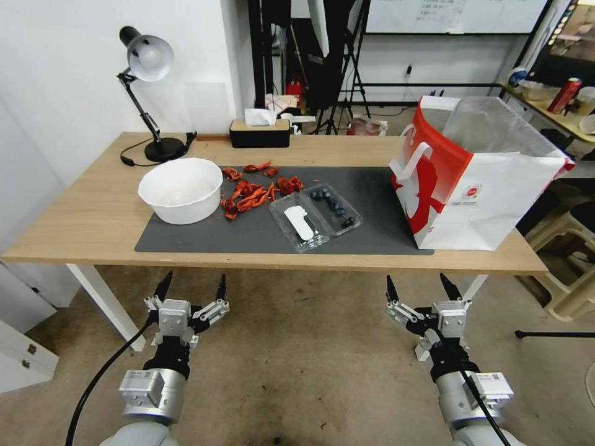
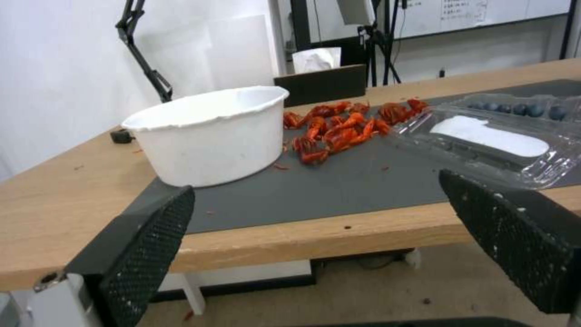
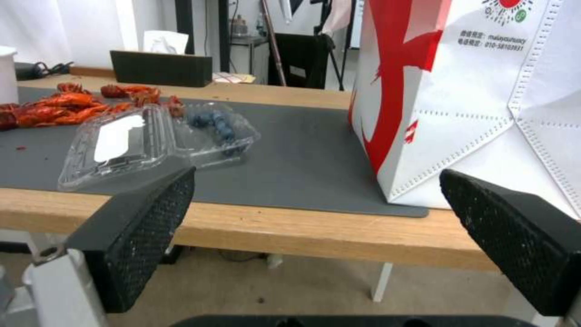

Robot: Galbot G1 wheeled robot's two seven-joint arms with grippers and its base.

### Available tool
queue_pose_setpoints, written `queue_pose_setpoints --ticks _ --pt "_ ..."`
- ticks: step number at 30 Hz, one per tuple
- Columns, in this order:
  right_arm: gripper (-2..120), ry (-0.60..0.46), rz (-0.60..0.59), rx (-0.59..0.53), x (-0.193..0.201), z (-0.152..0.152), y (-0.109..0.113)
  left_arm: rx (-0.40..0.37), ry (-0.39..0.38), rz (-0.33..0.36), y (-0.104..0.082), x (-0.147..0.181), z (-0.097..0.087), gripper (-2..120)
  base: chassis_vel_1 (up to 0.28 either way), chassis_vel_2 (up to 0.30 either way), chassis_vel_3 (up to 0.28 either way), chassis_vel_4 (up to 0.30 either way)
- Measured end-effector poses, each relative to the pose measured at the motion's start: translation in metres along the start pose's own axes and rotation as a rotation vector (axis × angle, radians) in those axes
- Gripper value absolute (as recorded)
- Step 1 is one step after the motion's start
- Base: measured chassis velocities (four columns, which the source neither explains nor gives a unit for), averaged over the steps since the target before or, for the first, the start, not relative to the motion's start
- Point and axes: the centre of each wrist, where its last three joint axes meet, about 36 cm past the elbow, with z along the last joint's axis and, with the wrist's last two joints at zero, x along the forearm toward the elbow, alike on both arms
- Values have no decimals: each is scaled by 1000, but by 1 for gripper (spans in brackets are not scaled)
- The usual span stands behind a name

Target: Close the takeout container lid, then place the container into the takeout bag.

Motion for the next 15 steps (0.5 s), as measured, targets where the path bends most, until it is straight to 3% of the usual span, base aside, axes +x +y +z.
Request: queue_pose_setpoints --ticks 15 --pt "100 0 0 0 0 0 0 0 0 0 0 0 0 100 0 0 0 0"
